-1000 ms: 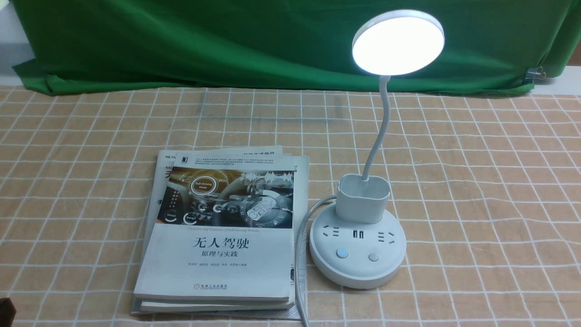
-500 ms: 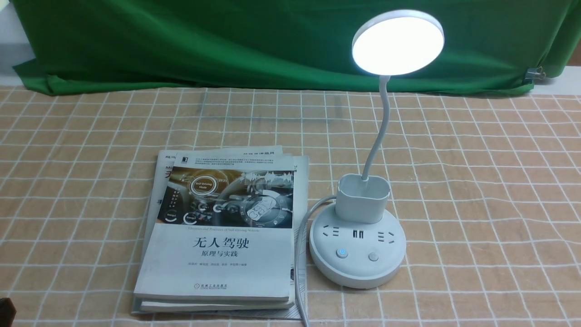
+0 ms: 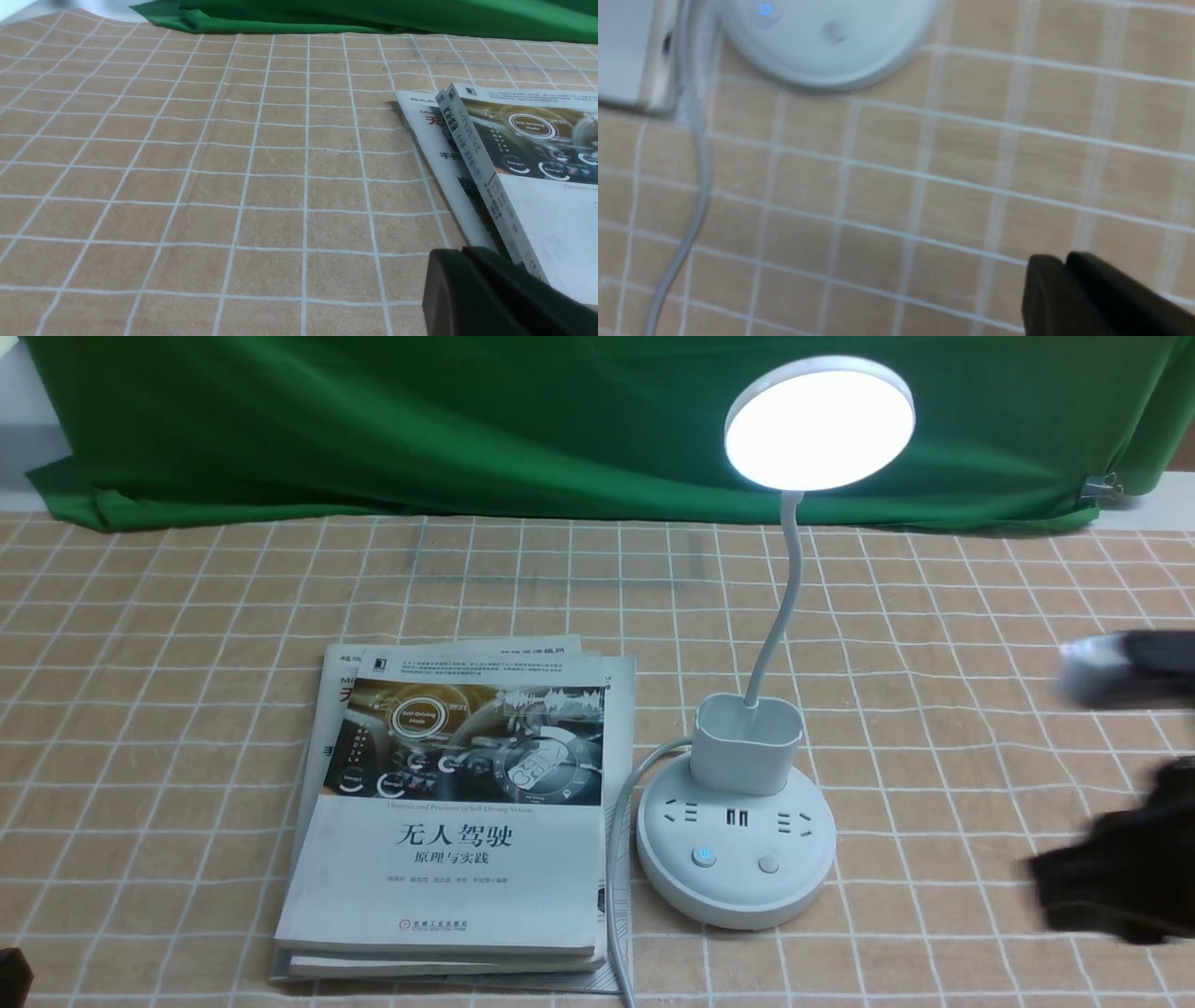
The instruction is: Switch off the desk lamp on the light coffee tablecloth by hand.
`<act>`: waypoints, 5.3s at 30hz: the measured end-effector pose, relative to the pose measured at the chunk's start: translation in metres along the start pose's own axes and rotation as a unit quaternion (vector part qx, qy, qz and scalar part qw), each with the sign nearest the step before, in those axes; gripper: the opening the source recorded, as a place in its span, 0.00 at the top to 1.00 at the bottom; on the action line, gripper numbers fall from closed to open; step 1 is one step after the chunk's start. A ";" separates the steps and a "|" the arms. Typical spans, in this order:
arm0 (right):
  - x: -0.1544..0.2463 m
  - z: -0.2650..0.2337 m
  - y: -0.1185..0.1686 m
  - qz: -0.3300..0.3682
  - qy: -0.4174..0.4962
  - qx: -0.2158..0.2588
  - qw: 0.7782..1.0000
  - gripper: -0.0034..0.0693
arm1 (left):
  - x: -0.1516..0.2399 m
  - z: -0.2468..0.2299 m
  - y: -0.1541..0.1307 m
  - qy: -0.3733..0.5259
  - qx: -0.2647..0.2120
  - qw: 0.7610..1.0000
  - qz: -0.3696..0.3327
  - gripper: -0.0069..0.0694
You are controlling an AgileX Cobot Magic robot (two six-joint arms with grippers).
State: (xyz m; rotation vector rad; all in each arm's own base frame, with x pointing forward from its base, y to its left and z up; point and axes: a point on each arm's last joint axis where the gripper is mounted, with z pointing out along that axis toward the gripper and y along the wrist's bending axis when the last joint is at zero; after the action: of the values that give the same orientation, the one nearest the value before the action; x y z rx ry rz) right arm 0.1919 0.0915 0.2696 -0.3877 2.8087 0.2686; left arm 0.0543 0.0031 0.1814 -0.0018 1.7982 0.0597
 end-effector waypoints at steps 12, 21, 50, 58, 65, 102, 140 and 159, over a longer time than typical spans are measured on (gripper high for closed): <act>-0.051 0.066 0.069 -0.090 0.048 -0.014 0.995 0.89 | 0.000 0.000 0.000 0.000 0.000 1.000 0.000 0.90; -0.080 0.101 0.058 -0.089 0.051 0.024 0.994 0.89 | 0.000 0.000 0.000 0.000 0.000 1.000 0.000 0.90; -0.086 0.133 0.058 -0.080 0.057 0.021 0.995 0.89 | 0.000 0.000 0.000 0.000 0.000 1.000 0.000 0.90; -0.088 0.117 0.058 -0.077 0.033 0.014 0.996 0.89 | 0.000 0.000 0.000 0.000 0.000 1.000 0.000 0.90; -0.090 0.113 0.059 -0.077 0.022 0.012 0.997 0.89 | 0.000 0.000 0.000 0.000 0.000 1.000 0.000 0.90; -0.089 0.133 0.057 -0.080 0.039 0.010 0.996 0.89 | 0.000 0.000 0.000 0.000 0.000 1.000 0.000 0.90; 0.028 -0.033 0.027 -0.094 -0.178 -0.043 0.979 0.85 | 0.000 0.000 0.000 0.000 0.000 1.000 0.000 0.90; 0.145 0.019 -0.051 -0.033 -0.486 0.106 0.867 0.92 | 0.000 0.000 0.000 0.000 0.000 1.000 0.000 0.90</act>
State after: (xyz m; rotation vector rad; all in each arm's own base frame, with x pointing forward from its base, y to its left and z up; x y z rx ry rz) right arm 0.0778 0.0137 0.1994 -0.2034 1.7952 0.0867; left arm 0.0543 0.0031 0.1814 -0.0018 1.7982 0.0597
